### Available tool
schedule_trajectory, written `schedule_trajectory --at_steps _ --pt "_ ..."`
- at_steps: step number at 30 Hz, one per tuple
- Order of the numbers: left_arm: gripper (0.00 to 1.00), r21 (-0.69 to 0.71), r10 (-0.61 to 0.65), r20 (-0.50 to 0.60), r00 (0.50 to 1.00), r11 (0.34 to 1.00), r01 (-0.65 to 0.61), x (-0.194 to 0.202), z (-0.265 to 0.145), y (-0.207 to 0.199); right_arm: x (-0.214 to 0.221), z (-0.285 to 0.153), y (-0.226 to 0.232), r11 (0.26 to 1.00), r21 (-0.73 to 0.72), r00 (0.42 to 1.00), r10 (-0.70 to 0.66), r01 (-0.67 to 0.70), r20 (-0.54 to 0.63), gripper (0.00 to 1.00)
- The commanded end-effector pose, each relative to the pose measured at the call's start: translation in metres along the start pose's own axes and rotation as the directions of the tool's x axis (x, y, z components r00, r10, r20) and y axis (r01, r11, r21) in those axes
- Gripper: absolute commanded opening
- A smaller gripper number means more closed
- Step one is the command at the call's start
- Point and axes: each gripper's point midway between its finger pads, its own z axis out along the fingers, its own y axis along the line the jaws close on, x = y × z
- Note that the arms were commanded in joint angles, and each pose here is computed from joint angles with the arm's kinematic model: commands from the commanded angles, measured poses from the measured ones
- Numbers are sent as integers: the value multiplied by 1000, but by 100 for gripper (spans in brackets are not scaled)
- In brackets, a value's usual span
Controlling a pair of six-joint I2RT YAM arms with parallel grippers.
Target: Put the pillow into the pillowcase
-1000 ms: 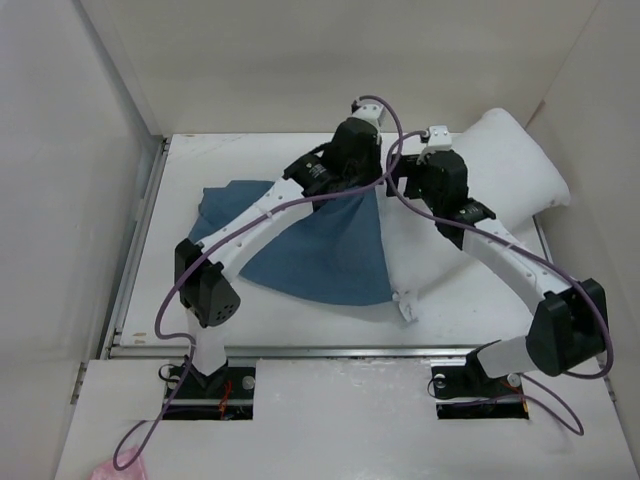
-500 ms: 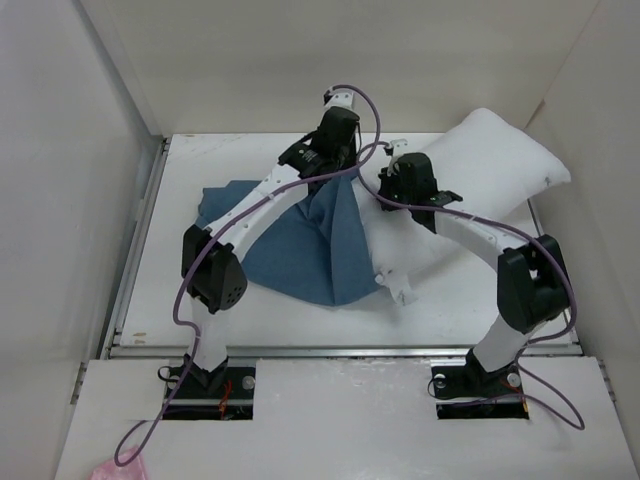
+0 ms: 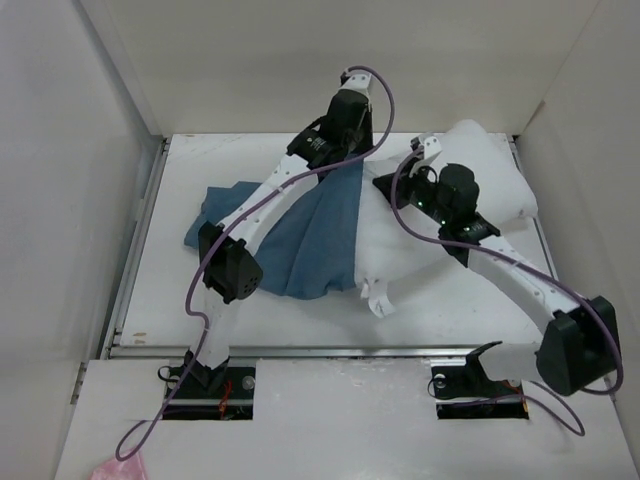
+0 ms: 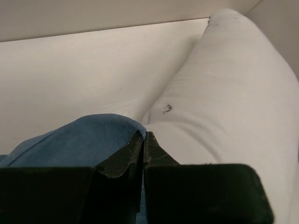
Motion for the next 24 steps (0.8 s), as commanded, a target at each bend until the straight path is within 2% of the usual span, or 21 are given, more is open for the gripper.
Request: schedule_trajectory --at_steps 1,3,4,6,8,9,10,11,12,14,15,16,17,18,19,21,22,23,24 --pt "0 177 1 102 995 984 -19 -40 -31 -54 9 33 18 989 -145 998 41 -33 55 0" --pt "0 242 23 100 995 969 -47 -35 -42 -80 -2 49 8 991 -111 986 92 -76 143 0" --pt "0 286 47 88 995 956 -71 -28 -57 -99 7 64 -2 990 -89 982 120 -107 149 0" --pt "0 331 68 53 996 940 -82 -11 -69 -114 -8 78 -8 981 -87 950 189 -173 249 0" --pt "0 372 85 25 996 924 -89 11 -76 -122 3 89 -22 965 -121 923 260 -235 284 0" --pt "0 389 87 -6 996 918 -78 24 -76 -127 -17 86 -17 939 -198 872 337 -282 354 0" --pt "0 389 74 -12 997 919 -64 24 -76 -128 -11 87 -17 929 -213 861 364 -304 355 0" --pt "0 379 92 -58 994 923 -64 42 -65 -125 -8 90 -20 923 -208 854 379 -323 358 0" --pt "1 356 103 -114 988 933 -56 59 -61 -118 2 97 -24 921 -194 860 385 -337 335 0" --pt "6 328 107 -156 982 943 -51 71 -58 -111 4 104 -33 921 -165 863 389 -353 322 0" --pt "12 302 107 -191 976 952 -45 85 -54 -104 6 105 -31 920 -171 869 391 -354 305 6" --pt "25 261 105 -181 978 964 -55 84 -53 -95 20 107 -39 915 -131 878 403 -382 259 13" --pt "61 230 103 -173 979 971 -61 84 -54 -88 18 106 -36 913 -131 882 407 -386 239 21" --pt "81 204 95 -144 985 977 -64 72 -64 -82 23 104 -43 916 -97 891 400 -388 213 30" --pt "100 129 94 -125 988 989 -78 71 -64 -66 30 99 -48 919 -29 905 393 -394 166 44" --pt "100 69 62 -66 996 996 -58 46 -84 -50 37 88 -60 917 79 915 379 -392 138 51" --pt "100 28 49 -58 997 998 -48 44 -87 -36 22 76 -60 919 107 920 361 -379 153 55" --pt "100 -26 38 -18 999 999 -39 32 -91 -21 37 66 -65 912 172 928 359 -372 103 57" --pt "100 -40 22 -2 1000 999 -22 28 -98 -17 34 58 -68 908 207 931 349 -363 102 57"
